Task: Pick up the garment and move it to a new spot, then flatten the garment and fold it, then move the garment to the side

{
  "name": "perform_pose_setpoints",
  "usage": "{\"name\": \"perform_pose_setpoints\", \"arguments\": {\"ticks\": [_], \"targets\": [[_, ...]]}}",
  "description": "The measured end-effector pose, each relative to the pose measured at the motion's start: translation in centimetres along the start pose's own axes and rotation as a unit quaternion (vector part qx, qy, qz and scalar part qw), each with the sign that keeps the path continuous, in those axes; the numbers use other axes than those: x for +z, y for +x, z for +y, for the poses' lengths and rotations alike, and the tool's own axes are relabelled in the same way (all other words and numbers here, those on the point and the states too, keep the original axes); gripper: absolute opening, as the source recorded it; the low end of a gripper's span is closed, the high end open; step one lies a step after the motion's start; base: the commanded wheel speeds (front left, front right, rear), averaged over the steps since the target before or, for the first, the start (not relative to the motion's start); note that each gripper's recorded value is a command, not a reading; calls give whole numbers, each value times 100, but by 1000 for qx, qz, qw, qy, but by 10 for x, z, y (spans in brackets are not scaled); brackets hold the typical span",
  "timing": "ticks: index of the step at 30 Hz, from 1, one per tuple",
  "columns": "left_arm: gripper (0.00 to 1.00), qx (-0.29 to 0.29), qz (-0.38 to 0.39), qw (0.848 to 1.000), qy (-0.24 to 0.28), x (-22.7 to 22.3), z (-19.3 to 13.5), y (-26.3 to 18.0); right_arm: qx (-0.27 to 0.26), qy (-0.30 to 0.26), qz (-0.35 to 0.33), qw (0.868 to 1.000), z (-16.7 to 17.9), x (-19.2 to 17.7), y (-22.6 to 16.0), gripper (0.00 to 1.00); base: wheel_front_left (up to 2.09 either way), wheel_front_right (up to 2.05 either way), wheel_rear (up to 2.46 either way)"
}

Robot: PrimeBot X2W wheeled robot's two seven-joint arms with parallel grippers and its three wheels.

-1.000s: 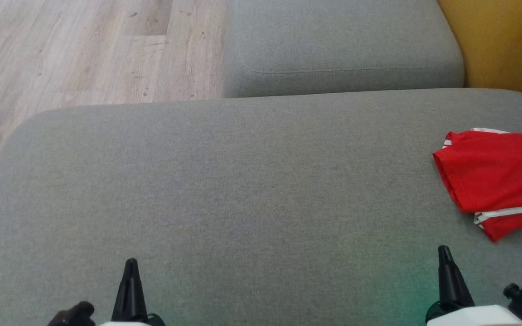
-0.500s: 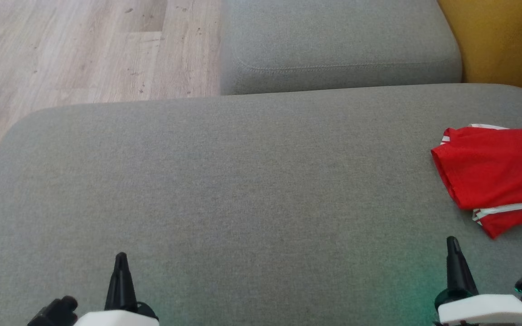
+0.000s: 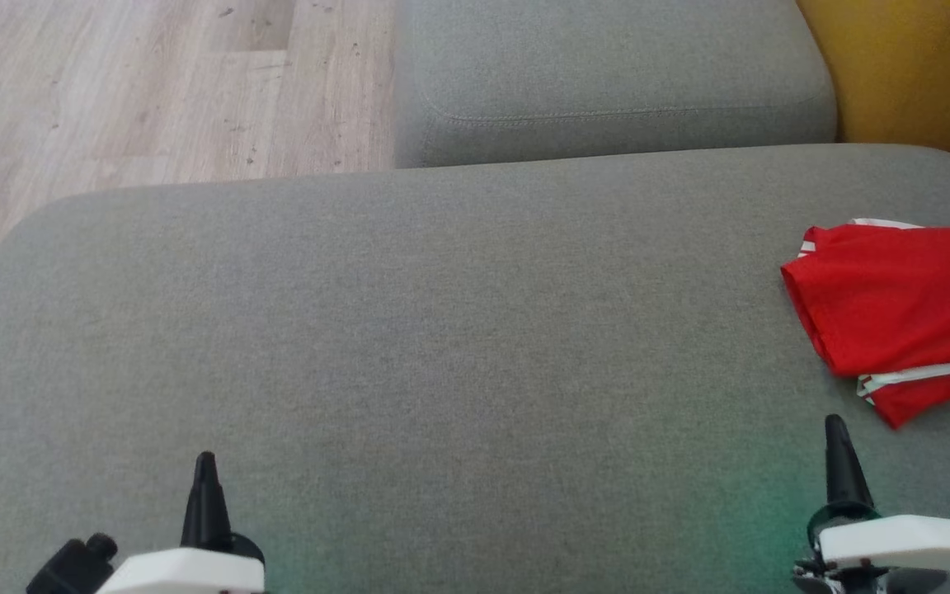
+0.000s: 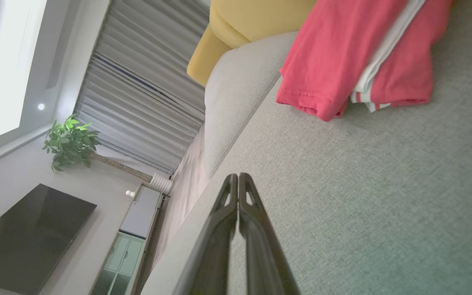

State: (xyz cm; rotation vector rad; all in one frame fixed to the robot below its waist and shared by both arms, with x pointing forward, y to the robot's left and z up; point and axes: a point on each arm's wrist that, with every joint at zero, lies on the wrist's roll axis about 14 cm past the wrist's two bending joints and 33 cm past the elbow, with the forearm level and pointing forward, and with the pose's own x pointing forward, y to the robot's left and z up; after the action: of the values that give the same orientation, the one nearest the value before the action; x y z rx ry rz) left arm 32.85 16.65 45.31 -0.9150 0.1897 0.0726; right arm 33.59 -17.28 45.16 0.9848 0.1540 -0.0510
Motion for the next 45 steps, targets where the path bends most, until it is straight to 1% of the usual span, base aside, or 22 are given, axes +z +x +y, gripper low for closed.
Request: {"name": "perform_pose_setpoints", "arguments": {"ticks": [11, 19, 22, 36, 40, 45], "targets": [[0, 1, 3, 998, -62, 4, 2, 7, 2, 56, -8, 998, 3, 9, 9, 0, 0, 0, 0], [0, -5, -2, 994, -111, 12, 0, 14, -5, 101, -11, 995, -2, 13, 9, 0, 0, 0, 0], [0, -7, 1, 991, -130, 11, -1, 15, -1, 119, -15, 993, 1, 17, 13, 0, 0, 0, 0], [0, -21, 1, 976, -215, 19, -5, 26, 6, 198, -23, 980, 3, 28, 22, 0, 0, 0, 0], [0, -23, -4, 970, -240, 24, -3, 28, 11, 221, -27, 975, 6, 32, 25, 0, 0, 0, 0], [0, -35, -4, 962, -269, 28, -9, 33, 9, 248, -27, 968, 3, 33, 25, 0, 0, 0, 0]]}}
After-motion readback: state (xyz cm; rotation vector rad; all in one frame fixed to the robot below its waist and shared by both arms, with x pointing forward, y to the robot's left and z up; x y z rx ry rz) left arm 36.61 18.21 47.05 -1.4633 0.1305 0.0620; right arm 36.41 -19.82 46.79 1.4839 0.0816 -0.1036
